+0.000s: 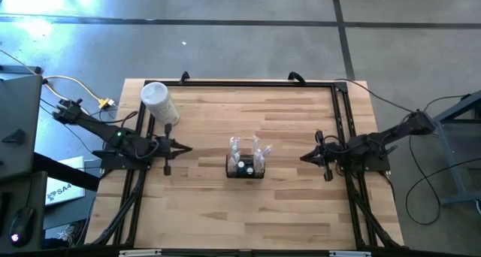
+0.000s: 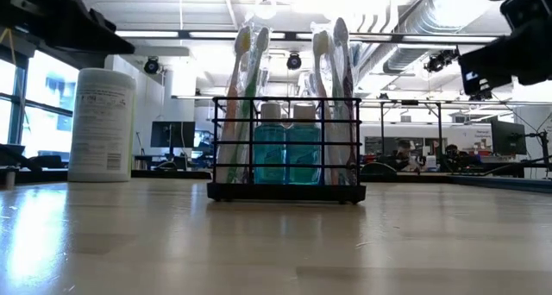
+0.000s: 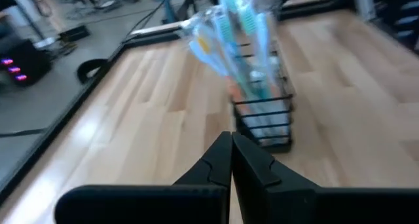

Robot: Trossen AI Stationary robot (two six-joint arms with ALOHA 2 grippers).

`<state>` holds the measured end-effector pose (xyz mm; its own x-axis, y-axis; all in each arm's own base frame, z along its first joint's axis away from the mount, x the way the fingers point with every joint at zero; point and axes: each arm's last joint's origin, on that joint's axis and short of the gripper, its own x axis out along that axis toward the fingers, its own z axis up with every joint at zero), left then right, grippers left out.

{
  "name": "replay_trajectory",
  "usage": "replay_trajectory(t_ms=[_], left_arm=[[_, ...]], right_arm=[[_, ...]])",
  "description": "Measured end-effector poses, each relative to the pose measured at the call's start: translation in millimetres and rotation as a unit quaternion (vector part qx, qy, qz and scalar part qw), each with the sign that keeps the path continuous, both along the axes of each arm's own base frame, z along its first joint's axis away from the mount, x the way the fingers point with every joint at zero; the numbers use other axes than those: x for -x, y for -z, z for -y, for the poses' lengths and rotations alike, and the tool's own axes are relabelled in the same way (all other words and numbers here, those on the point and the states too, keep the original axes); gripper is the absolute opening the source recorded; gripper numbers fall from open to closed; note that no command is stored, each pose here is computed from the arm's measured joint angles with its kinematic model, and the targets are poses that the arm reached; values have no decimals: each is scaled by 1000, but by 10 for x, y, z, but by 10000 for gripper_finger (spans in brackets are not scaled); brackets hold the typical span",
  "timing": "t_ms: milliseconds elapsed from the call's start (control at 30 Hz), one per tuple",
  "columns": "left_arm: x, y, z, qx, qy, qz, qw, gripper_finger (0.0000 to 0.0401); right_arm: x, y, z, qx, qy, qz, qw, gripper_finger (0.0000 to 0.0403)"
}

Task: Pick & Place toothbrushing station
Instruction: Return to Home Position

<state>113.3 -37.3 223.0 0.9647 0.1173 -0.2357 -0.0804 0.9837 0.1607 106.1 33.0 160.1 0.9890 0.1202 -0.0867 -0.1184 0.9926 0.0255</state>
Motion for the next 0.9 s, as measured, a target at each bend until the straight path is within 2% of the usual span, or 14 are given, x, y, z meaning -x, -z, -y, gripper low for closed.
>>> replay_trajectory(t_ms=[233, 533, 767, 900], left_arm=[[144, 143, -48, 26, 35, 31, 999, 5], [260, 371, -53, 54, 117, 55, 990, 5], [296, 471, -67, 55, 124, 56, 989, 5], [296, 478, -63, 55, 130, 54, 989, 5]], right_arm=[[-27, 5, 82, -13, -8, -4, 1000, 4], [-45, -8, 167, -19, 2, 3, 1000, 4], [-52, -8, 218, -17, 5, 3, 1000, 5], [-58, -52, 264, -12, 16, 27, 999, 5]])
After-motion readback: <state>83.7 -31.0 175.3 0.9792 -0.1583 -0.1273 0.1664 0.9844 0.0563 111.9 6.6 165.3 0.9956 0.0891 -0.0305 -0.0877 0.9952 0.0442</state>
